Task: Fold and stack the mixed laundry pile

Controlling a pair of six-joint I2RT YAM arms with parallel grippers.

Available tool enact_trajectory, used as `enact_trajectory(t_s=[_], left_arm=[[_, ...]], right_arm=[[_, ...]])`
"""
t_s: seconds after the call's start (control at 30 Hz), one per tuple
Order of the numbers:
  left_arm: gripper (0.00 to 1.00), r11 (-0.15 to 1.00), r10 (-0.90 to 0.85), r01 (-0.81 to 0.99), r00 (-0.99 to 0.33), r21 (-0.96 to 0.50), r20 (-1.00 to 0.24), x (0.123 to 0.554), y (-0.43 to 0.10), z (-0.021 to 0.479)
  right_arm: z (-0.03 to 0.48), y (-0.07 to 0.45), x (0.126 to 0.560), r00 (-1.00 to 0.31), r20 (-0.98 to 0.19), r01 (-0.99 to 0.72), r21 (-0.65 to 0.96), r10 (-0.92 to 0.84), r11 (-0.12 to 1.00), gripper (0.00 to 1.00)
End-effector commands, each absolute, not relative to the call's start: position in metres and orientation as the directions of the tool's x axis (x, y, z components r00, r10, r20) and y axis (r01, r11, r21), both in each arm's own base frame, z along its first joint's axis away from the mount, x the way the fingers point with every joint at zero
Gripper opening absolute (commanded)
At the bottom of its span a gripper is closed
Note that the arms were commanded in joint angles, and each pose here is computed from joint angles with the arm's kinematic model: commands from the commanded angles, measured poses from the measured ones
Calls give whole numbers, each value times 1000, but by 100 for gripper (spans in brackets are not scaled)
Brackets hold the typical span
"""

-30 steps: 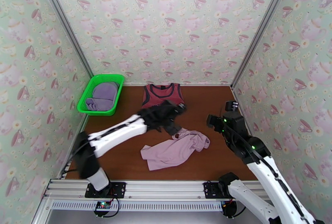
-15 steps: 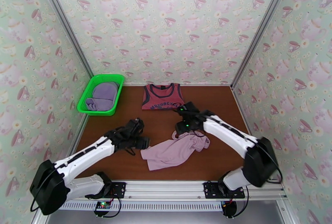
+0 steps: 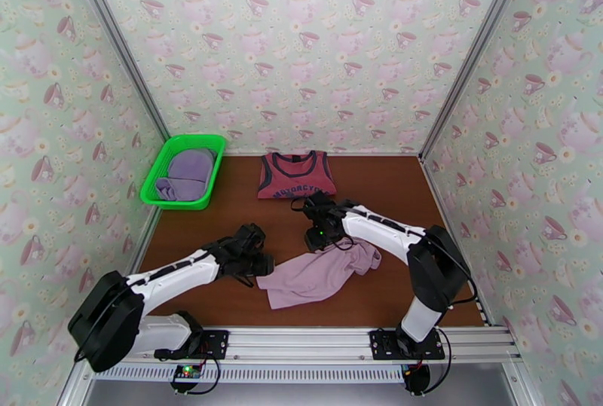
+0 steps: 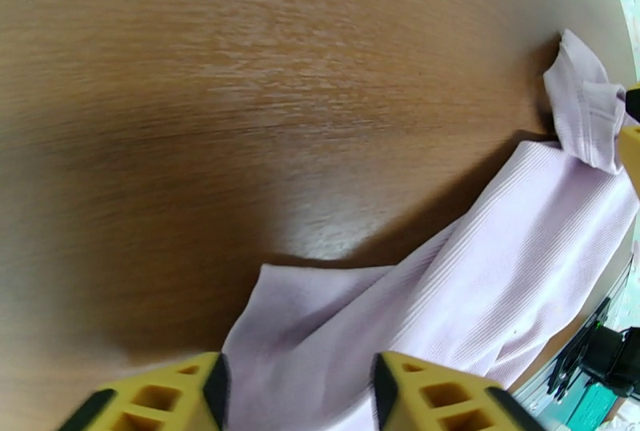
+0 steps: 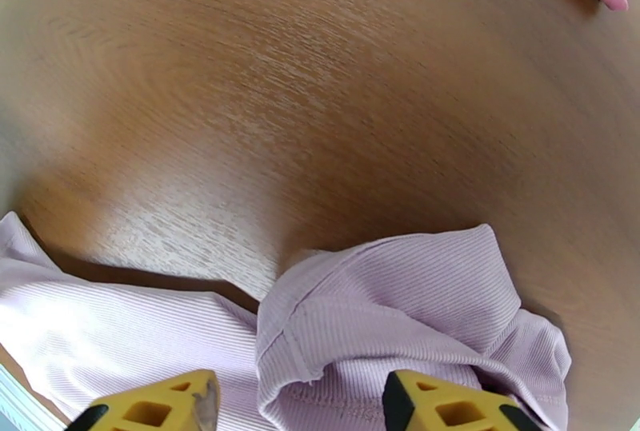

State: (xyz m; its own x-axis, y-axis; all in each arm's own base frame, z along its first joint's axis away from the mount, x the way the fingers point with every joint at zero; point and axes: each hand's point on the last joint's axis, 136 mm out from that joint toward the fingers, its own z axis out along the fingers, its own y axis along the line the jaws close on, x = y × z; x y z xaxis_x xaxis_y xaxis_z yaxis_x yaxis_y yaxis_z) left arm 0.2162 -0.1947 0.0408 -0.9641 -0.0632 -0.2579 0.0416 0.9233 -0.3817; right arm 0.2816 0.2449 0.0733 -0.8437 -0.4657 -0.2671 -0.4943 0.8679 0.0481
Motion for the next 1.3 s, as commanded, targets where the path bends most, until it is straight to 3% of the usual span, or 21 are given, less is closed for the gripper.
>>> enact_trajectory(t_s=[0.0,0.27,0.37,0.43,0.47,0.8,0.93,0.97,1.03,1.07,1.17,1.27], left_arm=[[38,903,-82,36,-964,-427,-254,218,-203,42],[18,901,-83,32,-966,-433,-245,213,-200,41],[1,898,-79,32,-970,-438,-232,210,-201,38],[0,894,-78,32,-971,-447,-226,208,-202,39],[0,891,-78,34,-971,-453,-226,207,-202,40],[0,862,-123,96,-912,-498,-390,209,-190,114],[0,869,-115,114,-901,-482,-419,209,-183,127],[12,871,-107,117,-903,-477,-417,209,-183,125],[63,875,-85,123,-913,-467,-399,208,-185,116],[72,876,-71,130,-918,-465,-391,207,-186,112],[84,873,-35,147,-932,-465,-361,204,-191,94],[86,878,-6,152,-945,-454,-327,200,-193,76]], right_arm=[[59,251,273,-871,-234,-462,93,-432,882,54],[48,259,276,-899,-231,-408,133,-372,903,44],[49,260,286,-903,-271,-376,121,-334,919,22],[56,258,295,-901,-310,-351,106,-304,931,2],[64,258,299,-896,-335,-341,99,-291,935,0],[209,200,291,-730,-677,-234,114,-97,966,0],[240,164,275,-677,-736,-172,162,3,972,0],[241,157,273,-671,-741,-157,167,19,973,0],[240,140,270,-665,-745,-112,174,56,978,0],[238,134,269,-665,-744,-92,173,69,981,0],[232,111,269,-656,-747,-13,162,113,987,0],[231,87,268,-624,-767,74,134,151,988,0]])
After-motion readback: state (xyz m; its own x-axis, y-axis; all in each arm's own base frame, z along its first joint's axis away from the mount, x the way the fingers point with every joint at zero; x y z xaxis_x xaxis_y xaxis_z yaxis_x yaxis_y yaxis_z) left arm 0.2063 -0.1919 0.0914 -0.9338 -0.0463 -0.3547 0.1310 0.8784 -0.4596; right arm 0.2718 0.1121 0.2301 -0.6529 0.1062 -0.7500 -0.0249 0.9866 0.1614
